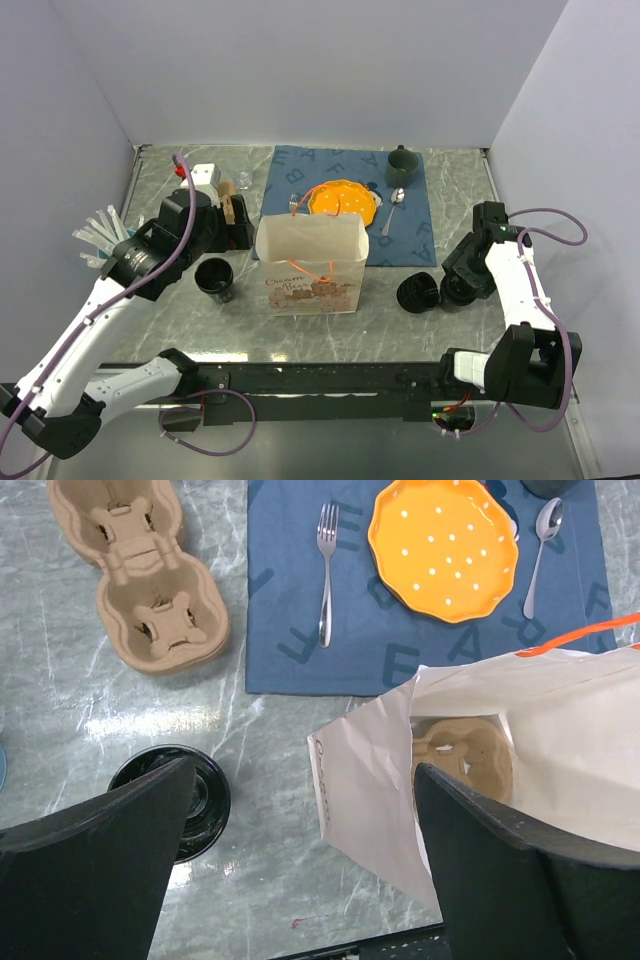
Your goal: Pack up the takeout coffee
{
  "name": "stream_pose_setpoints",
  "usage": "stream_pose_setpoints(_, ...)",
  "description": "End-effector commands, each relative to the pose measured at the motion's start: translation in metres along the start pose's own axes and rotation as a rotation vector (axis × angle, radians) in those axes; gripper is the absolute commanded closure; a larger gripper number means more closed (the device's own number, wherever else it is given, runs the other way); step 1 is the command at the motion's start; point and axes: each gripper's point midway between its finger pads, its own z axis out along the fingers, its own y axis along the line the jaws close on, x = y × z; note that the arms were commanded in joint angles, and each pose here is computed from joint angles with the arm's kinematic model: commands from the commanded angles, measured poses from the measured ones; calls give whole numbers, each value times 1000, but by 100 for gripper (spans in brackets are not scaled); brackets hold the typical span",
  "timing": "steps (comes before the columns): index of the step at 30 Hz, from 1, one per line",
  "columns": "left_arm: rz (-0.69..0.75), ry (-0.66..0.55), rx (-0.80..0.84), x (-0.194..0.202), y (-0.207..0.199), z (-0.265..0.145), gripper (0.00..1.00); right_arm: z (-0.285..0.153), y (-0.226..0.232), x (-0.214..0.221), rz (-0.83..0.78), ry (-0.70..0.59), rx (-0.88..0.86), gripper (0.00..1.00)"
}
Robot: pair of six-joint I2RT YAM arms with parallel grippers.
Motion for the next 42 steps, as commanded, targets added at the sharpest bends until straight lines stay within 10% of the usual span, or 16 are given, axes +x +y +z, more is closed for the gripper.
stream_pose_setpoints(1,-15,-72,10,-16,0,-8,3,6,-10,1,-7,-16,33,21)
stream_pose_setpoints(15,-8,-30,15,-11,-2,-9,0,-3,-12,-5,-28,-40,33,31)
stream_pose_setpoints(42,8,90,148,-3,-42,21,70,-170,66,-38,-410,-383,-318,45)
